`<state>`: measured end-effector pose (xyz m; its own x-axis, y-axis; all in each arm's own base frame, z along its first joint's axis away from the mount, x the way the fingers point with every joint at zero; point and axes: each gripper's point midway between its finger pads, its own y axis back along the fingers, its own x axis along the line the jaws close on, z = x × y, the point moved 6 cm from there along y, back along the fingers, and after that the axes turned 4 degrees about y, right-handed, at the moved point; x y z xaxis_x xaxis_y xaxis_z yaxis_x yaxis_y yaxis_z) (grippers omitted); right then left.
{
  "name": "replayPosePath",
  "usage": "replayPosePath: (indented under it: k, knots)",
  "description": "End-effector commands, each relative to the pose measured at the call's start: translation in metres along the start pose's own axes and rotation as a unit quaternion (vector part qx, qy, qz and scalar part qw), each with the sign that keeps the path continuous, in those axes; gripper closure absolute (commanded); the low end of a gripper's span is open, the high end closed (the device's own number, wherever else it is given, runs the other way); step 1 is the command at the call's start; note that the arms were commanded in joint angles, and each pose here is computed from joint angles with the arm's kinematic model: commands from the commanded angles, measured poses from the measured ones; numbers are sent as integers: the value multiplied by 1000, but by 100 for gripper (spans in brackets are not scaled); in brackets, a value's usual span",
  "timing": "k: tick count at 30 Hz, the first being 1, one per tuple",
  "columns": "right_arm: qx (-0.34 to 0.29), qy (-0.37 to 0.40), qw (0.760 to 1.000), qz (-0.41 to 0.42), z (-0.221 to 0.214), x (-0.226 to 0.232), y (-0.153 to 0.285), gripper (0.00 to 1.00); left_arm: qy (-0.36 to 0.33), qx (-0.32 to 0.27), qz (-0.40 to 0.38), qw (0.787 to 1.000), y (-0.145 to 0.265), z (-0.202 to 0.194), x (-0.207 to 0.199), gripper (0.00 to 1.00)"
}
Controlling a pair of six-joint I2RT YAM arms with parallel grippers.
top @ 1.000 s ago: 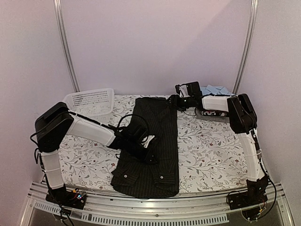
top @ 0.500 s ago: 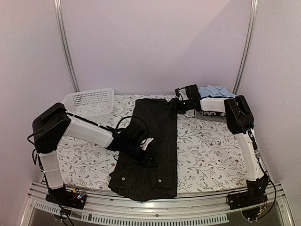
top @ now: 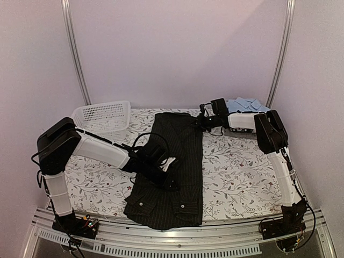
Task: Fold and stack the long sleeve shirts
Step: Adjust the rectangle-folded shirt at the center of the board.
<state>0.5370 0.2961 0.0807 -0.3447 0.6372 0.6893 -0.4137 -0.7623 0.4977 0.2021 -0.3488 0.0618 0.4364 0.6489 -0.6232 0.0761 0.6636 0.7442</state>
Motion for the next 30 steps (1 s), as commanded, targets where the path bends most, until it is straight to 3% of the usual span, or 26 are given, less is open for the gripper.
replayPosePath:
  k: [1, 9, 17, 24, 30]
  knots:
    - [-7, -18, 999, 34, 9, -2, 4, 87, 15, 51, 29, 998, -7, -26, 10, 71]
    - [-37, -34, 994, 98, 24, 13, 10, 97, 15, 52, 27, 998, -9, -27, 10, 71]
    - [-35, -50, 995, 81, 17, 2, 6, 100, 16, 52, 27, 998, -8, -29, 12, 71]
    - [-53, -30, 998, -6, 24, -3, 20, 65, 14, 48, 23, 998, -7, -26, 9, 71]
    - [-81, 15, 992, -100, 39, 17, 52, 62, 10, 41, 18, 999, -6, -20, 4, 71]
